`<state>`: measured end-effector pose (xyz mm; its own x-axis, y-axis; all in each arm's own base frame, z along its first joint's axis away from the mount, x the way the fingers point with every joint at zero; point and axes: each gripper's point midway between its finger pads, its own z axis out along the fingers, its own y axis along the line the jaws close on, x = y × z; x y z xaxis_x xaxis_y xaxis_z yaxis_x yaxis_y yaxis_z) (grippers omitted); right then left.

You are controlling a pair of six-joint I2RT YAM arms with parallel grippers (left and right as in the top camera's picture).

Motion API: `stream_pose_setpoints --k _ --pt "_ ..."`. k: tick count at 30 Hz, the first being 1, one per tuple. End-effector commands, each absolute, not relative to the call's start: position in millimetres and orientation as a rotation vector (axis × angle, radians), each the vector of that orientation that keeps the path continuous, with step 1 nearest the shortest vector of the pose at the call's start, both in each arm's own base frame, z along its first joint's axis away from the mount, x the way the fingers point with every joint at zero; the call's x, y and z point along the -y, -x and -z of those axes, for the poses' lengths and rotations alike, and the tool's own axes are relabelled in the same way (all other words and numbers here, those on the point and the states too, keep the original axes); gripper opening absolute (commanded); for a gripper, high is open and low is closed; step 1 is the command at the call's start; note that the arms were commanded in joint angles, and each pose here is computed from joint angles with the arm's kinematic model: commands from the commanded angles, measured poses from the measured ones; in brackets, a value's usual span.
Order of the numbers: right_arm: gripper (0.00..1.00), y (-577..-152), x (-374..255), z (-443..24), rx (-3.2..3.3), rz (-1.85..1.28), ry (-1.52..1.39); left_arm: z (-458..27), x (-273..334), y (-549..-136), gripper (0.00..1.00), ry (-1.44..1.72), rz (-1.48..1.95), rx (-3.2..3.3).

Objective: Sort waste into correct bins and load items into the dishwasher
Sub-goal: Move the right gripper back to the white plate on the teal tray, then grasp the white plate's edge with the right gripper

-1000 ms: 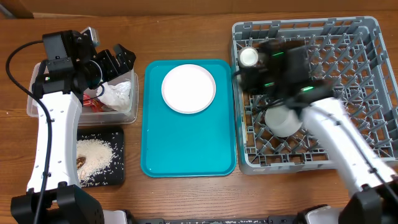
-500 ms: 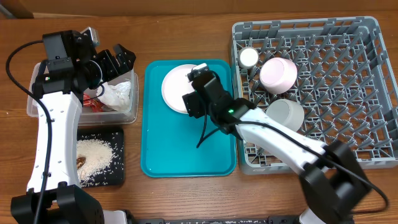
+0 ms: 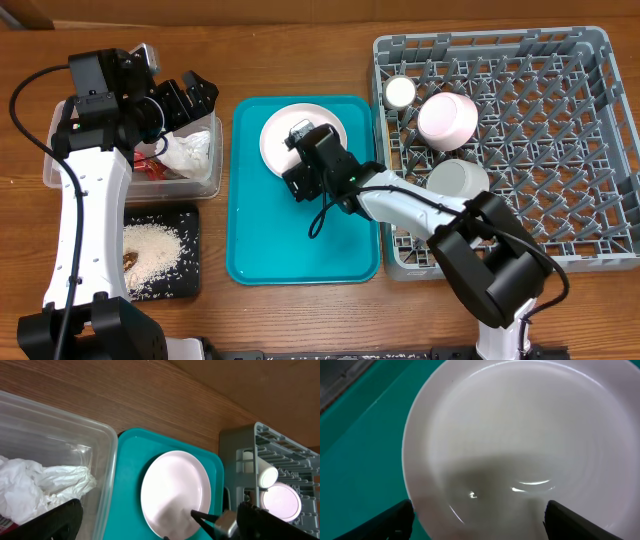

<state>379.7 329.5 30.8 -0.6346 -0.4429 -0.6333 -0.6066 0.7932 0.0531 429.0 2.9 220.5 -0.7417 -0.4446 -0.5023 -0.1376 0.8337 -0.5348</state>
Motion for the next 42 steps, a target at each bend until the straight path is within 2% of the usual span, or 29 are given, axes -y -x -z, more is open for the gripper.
stream_pose_setpoints --k 1,10,19,27,42 --pt "0.86 -377.9 -333.0 -23.0 -2.378 -0.357 0.810 -225.2 -2.6 -431.1 1.00 0.423 0.627 -2.358" --pt "0.86 -347.4 -333.6 -13.7 -2.490 -0.468 0.875 -225.2 -2.7 -431.1 1.00 0.423 0.627 -2.358" --pt "0.85 -323.0 -319.5 -26.2 -2.701 -0.538 0.602 -225.2 -2.6 -431.1 1.00 0.423 0.627 -2.358" --pt "0.82 -285.5 -316.4 -22.1 -2.902 -0.664 0.493 -225.2 -2.6 -431.0 1.00 0.423 0.627 -2.358" --pt "0.80 -335.8 -335.5 -67.5 -2.683 -0.622 0.490 -225.2 -2.6 -431.1 1.00 0.423 0.627 -2.358"
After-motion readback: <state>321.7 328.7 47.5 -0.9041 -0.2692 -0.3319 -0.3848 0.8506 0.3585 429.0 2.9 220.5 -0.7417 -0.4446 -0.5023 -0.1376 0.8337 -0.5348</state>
